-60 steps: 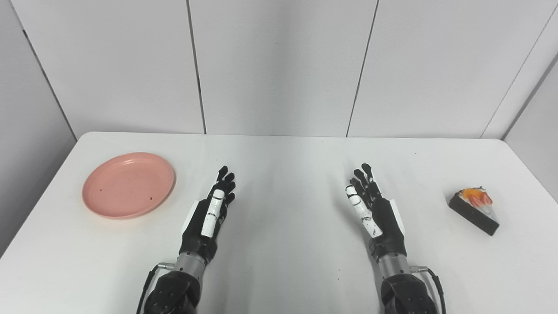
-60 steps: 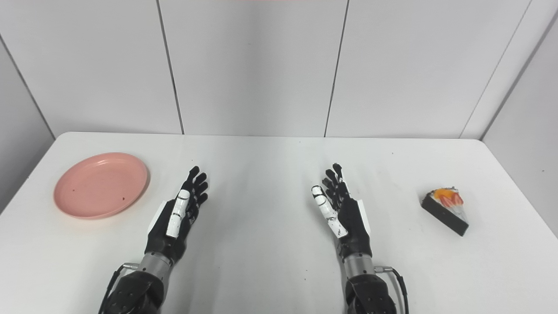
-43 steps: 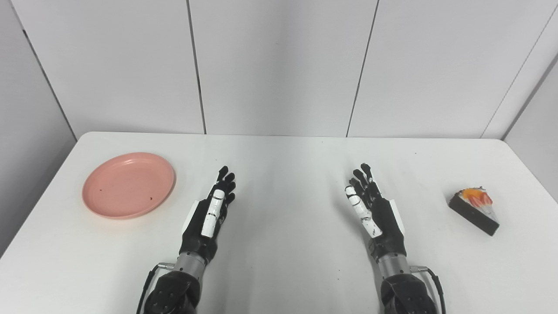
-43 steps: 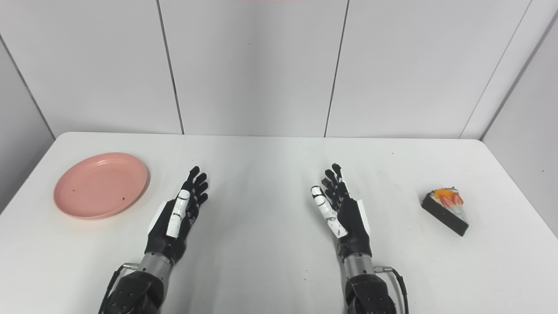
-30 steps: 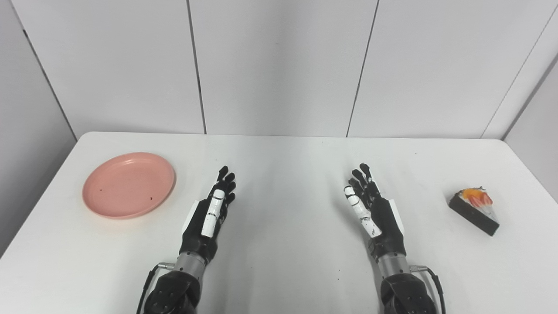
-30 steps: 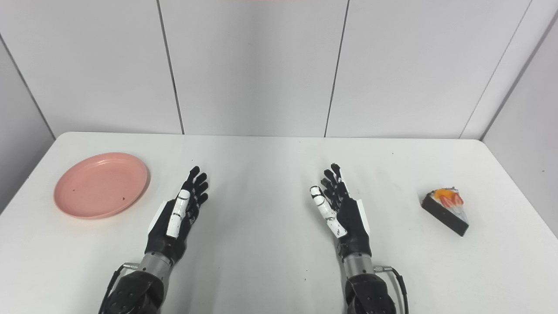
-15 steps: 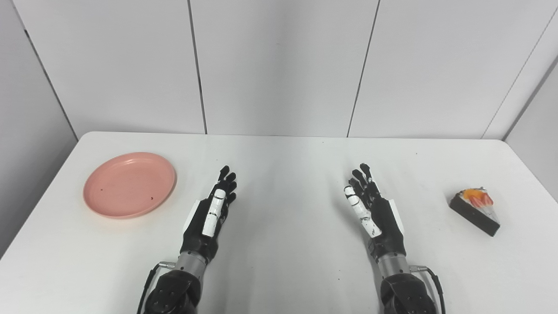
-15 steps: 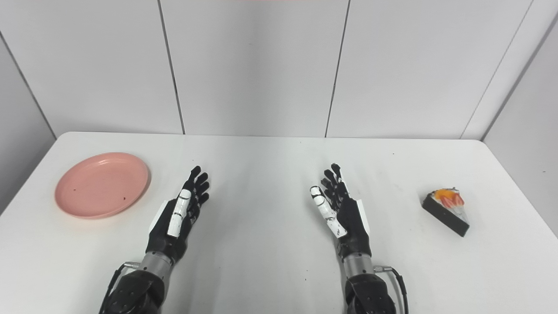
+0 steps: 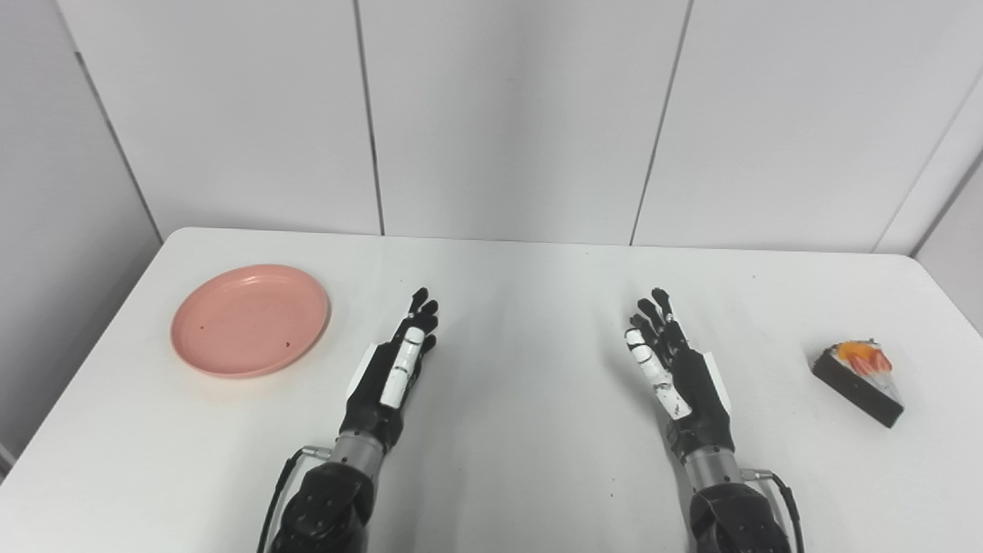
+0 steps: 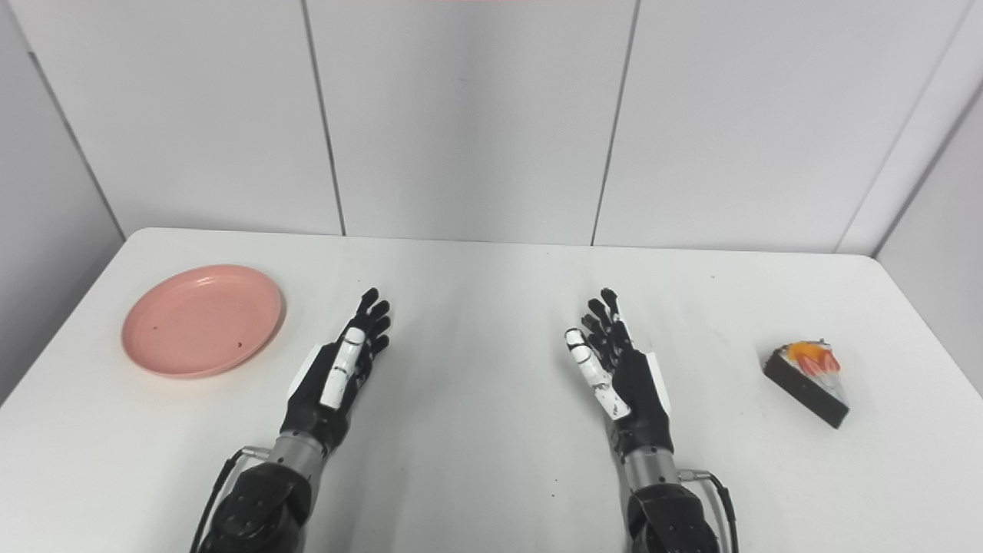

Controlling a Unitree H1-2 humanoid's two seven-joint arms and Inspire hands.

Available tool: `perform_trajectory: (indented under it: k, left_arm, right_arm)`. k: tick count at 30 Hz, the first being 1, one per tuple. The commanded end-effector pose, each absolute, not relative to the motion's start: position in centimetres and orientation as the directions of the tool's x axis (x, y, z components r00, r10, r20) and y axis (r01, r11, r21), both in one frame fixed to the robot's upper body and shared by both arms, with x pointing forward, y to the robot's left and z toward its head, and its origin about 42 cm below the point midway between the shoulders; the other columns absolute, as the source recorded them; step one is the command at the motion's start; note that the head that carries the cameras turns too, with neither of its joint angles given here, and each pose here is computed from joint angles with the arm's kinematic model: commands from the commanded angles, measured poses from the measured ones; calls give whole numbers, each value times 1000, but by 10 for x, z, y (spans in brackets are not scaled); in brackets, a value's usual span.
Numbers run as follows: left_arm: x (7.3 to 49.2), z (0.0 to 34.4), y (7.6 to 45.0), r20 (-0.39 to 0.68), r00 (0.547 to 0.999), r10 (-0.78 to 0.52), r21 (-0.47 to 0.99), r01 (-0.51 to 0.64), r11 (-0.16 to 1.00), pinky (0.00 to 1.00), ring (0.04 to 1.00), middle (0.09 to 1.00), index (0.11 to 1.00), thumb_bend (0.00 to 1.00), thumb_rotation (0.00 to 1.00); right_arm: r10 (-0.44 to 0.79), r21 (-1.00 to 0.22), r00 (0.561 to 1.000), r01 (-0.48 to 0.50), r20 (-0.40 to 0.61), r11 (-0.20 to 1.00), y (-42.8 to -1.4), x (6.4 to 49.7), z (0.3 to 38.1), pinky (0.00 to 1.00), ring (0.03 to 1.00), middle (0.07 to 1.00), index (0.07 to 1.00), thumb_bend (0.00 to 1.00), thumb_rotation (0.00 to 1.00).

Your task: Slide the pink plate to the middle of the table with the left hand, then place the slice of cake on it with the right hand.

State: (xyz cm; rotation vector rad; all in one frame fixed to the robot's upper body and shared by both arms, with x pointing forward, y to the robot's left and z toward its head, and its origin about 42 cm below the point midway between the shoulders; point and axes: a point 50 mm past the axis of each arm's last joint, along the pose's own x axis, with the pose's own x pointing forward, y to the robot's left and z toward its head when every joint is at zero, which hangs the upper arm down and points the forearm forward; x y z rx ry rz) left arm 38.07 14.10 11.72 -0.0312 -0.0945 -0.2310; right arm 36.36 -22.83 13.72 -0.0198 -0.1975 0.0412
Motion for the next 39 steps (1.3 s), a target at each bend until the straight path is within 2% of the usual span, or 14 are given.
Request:
perform_trajectory:
  k: [1,4,10,12,16,20,23,27,34,39]
  left_arm:
    - [371,97,142,69,978,-197,-20,198,980,988,1000,1000,1000,700,1000]
    - [380,104,145,109,980,-167,-24,171,985,999,1000,1000,1000,678,1000]
    - [397,121,159,162,984,-75,-14,78,997,1000,1000,1000,1000,713,1000]
    - [402,129,167,193,981,-23,-15,27,1000,945,973,975,974,666,1000]
    - [416,145,192,235,972,34,-80,-15,997,953,956,960,965,661,1000]
    - [424,163,215,266,961,82,-32,-76,997,957,932,931,938,678,1000]
    - [430,176,241,300,945,131,-51,-121,991,996,941,919,923,709,1000]
    - [434,189,270,308,929,205,-95,-184,978,1000,923,898,906,723,1000]
    - [437,203,307,328,891,313,-159,-275,948,958,877,859,874,735,1000]
    - [437,211,324,340,870,358,-167,-319,933,877,847,839,852,743,1000]
  right_arm:
    - [42,-22,970,-38,240,999,-236,365,137,960,921,947,982,519,686]
    - [43,-1,970,-44,238,999,-238,366,136,977,925,949,982,509,667]
    - [45,-13,968,-43,246,999,-244,367,135,961,919,946,976,481,670]
    - [44,-13,967,-42,249,999,-244,367,135,958,912,942,969,465,667]
    - [40,-19,968,-37,247,999,-244,366,135,959,914,941,968,450,662]
    - [39,-11,967,-37,251,999,-244,366,134,958,915,937,965,443,643]
    - [46,-29,968,-41,247,999,-245,365,135,968,921,945,972,440,669]
    - [43,-20,968,-39,247,999,-246,365,134,973,923,943,971,438,652]
    - [37,-26,968,-31,249,999,-246,366,134,950,911,936,963,441,658]
    - [32,-12,968,-30,248,999,-246,366,134,955,911,932,960,452,644]
